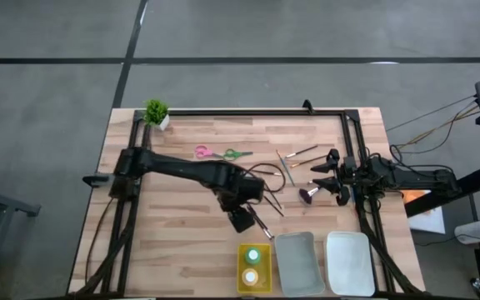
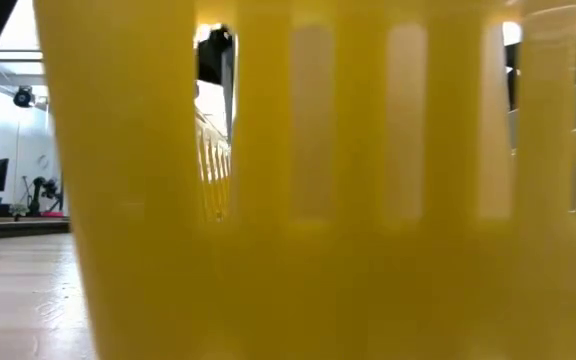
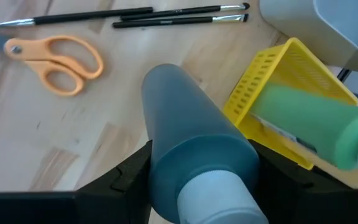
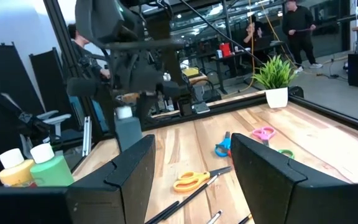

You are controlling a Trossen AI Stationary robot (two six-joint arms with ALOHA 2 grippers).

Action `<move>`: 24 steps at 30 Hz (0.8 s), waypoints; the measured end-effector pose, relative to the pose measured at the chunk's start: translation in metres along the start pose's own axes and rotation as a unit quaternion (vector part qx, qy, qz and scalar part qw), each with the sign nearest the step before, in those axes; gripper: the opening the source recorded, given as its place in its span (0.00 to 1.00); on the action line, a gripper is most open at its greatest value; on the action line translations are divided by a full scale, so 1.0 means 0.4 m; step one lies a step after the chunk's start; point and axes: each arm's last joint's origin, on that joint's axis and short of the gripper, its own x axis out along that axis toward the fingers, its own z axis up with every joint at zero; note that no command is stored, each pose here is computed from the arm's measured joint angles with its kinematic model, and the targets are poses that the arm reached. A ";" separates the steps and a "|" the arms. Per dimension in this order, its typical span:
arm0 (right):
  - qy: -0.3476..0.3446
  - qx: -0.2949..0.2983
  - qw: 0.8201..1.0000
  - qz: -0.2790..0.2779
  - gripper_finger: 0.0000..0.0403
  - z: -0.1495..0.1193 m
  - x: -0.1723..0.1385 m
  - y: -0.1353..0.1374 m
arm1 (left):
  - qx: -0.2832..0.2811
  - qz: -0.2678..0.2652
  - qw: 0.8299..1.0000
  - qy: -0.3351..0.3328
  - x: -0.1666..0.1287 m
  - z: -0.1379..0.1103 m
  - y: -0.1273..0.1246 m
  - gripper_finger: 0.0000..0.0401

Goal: Pick & Place Paint Supplies
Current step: Put the blue paint bottle into the yellow bin

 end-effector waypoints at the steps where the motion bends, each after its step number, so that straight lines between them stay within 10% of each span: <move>1: 0.000 0.000 1.000 0.000 0.51 0.000 0.000 0.000 | 0.003 -0.002 1.000 0.005 0.007 0.009 0.001 0.51; 24: 0.000 0.000 1.000 0.000 0.51 0.000 0.000 0.000 | 0.024 -0.014 1.000 0.008 0.060 0.071 0.008 0.51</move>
